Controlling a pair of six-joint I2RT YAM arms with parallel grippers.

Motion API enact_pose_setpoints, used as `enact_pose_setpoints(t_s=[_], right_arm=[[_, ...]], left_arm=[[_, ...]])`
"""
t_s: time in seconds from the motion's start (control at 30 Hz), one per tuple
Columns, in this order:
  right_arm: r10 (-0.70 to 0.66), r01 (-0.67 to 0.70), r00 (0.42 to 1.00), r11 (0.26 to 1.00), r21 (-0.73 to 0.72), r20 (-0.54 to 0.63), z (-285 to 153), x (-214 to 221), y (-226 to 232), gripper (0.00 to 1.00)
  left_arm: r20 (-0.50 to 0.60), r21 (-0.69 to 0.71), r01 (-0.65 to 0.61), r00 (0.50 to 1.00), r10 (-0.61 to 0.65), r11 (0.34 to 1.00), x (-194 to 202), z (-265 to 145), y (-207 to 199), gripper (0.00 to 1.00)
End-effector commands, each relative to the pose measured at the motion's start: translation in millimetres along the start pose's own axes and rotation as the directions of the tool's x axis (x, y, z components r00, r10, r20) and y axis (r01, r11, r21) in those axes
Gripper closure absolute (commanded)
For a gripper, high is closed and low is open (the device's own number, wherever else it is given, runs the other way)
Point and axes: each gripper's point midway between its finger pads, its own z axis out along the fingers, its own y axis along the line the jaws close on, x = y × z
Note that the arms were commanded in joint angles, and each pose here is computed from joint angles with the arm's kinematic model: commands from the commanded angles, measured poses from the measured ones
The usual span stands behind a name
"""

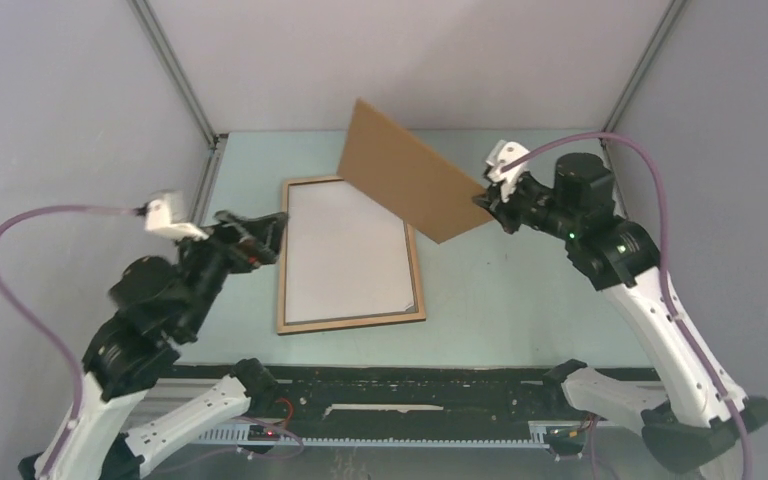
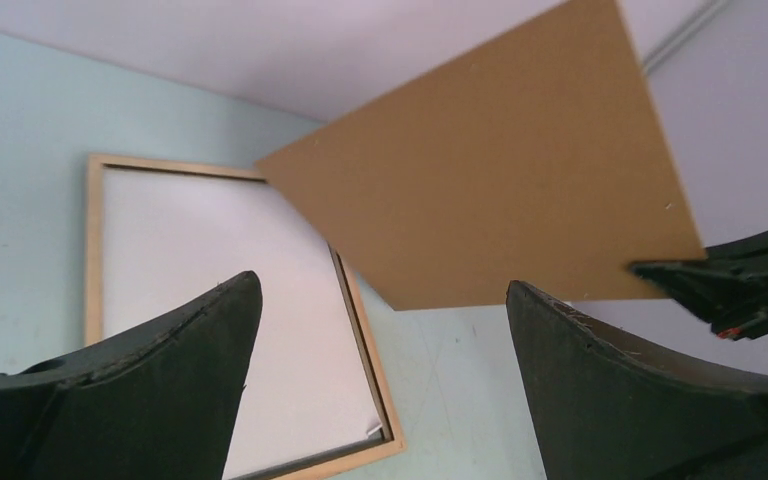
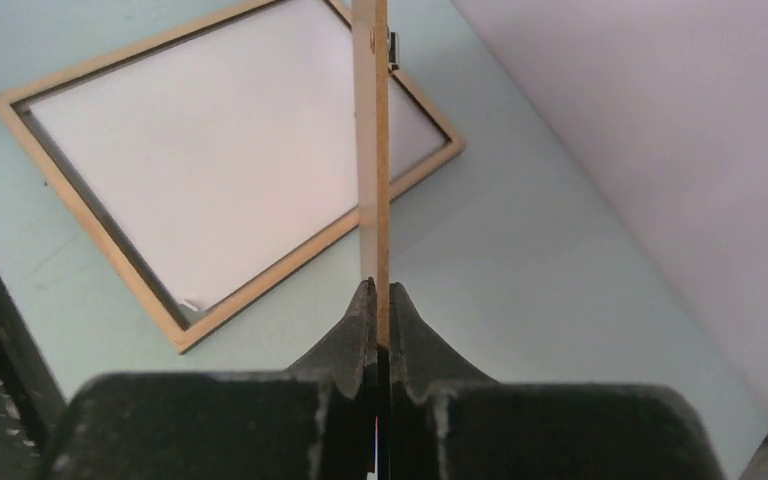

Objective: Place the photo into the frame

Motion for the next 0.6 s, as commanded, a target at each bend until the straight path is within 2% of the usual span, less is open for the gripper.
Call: enact_pose_setpoints(t_s=[0.0,0.1,0.23,0.43,0.57], right_arm=[[-0.367,0.367,0.916,0.93,0.03,0.159,17,-73,-9,1.0],[-0.481,0.491,0.859,0.871,-0.019,0.175,36,-89,10,1.0],[-0.645,0.66,0.746,0.749,-0.06,0.164,69,-91,41,1.0],[-0.772,0.777,0.629,0.623,-0.089,0.094,120,-75,69,1.0],[-0.794,0.798,0.601,0.593,-0.108,0.084,145,-58,82,1.0]], left_arm=[[0.095,-0.114,0.037,0.995,-0.026,0.993,-17,-27,36,0.0],[0.133,-0.122,0.057,0.99,-0.041,0.991,-28,-43,44,0.0],[0.156,-0.135,0.071,0.986,-0.05,0.988,-34,-52,51,0.0],[0.167,-0.138,0.078,0.984,-0.054,0.987,-36,-58,55,0.0],[0.167,-0.145,0.073,0.985,-0.048,0.987,-37,-60,57,0.0]])
